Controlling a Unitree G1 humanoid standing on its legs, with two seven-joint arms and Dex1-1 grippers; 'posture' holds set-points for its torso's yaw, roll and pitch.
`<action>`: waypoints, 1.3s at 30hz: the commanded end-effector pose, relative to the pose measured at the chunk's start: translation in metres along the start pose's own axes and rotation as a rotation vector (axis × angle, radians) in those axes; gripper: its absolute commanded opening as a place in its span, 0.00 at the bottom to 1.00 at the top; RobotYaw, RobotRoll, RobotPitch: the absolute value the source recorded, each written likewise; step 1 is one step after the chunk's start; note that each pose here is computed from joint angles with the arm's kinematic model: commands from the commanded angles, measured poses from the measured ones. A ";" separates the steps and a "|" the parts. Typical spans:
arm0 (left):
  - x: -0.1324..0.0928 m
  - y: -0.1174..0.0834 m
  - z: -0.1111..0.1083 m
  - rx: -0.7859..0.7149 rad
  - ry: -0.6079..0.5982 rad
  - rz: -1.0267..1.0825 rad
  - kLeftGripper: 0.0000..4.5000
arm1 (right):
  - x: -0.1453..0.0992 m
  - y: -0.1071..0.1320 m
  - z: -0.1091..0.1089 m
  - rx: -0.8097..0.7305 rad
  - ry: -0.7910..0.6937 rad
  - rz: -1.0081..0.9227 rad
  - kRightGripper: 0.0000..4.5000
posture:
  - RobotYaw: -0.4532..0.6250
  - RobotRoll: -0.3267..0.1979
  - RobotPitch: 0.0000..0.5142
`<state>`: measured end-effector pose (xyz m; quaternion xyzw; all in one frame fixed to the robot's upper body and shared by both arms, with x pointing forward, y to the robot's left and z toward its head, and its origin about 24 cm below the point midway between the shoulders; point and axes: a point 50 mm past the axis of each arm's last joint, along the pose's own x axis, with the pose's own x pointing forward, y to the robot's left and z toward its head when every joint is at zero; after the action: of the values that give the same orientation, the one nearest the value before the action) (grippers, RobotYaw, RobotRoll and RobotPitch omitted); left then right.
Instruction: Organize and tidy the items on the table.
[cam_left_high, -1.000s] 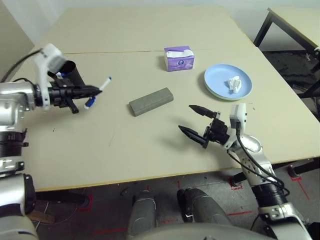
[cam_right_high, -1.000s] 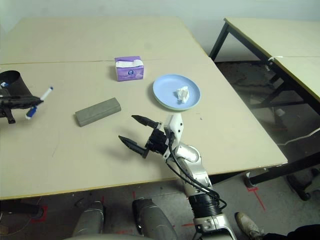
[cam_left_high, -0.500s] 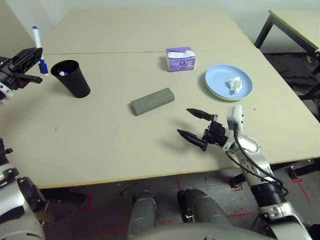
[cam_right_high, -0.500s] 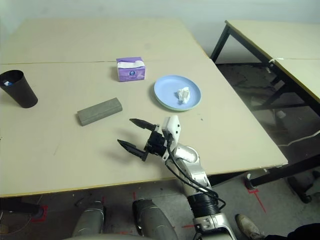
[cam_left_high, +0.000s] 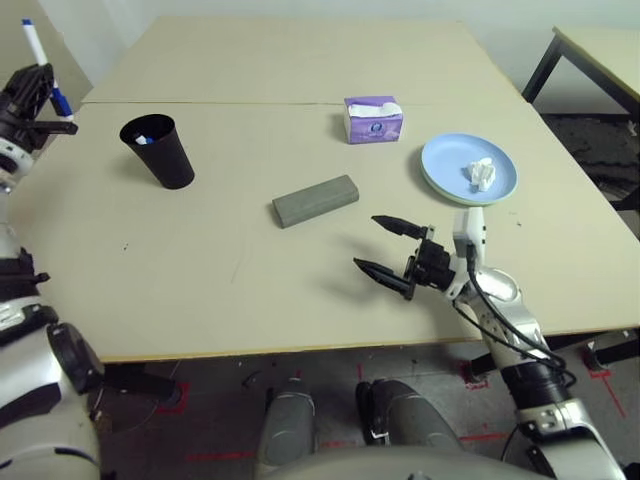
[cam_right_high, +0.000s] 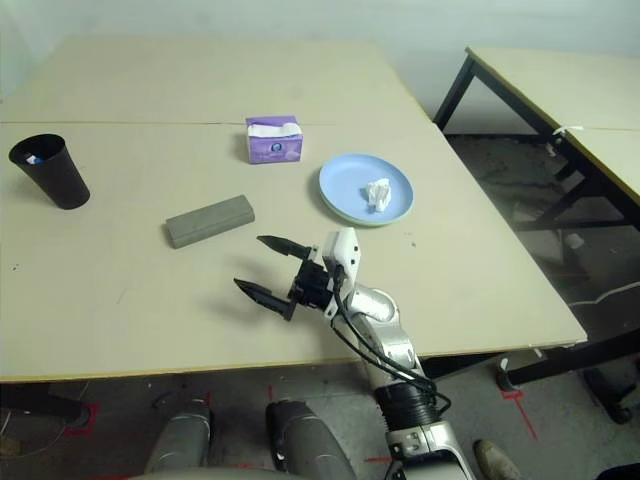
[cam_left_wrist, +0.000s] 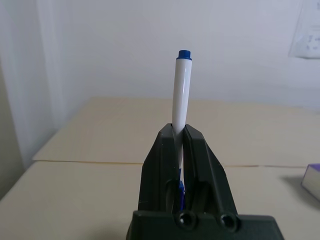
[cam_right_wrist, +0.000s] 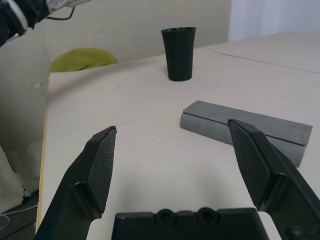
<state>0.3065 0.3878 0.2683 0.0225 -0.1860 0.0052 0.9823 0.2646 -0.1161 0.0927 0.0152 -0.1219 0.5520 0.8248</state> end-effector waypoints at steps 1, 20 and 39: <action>0.007 -0.005 -0.015 -0.006 0.029 -0.013 0.00 | -0.004 0.001 0.001 0.001 0.008 -0.011 1.00 | 0.41 0.62 0.24; 0.016 -0.014 -0.046 0.003 0.128 -0.024 0.00 | -0.008 0.008 0.007 0.012 0.004 -0.033 1.00 | 0.37 0.62 0.27; 0.017 -0.013 -0.053 0.040 0.175 0.012 0.00 | -0.008 0.016 0.008 0.039 0.010 -0.021 1.00 | 0.36 0.62 0.28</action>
<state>0.3401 0.3778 0.2276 0.0401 -0.1078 0.0121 0.9933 0.2481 -0.1181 0.0977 0.0285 -0.1113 0.5451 0.8305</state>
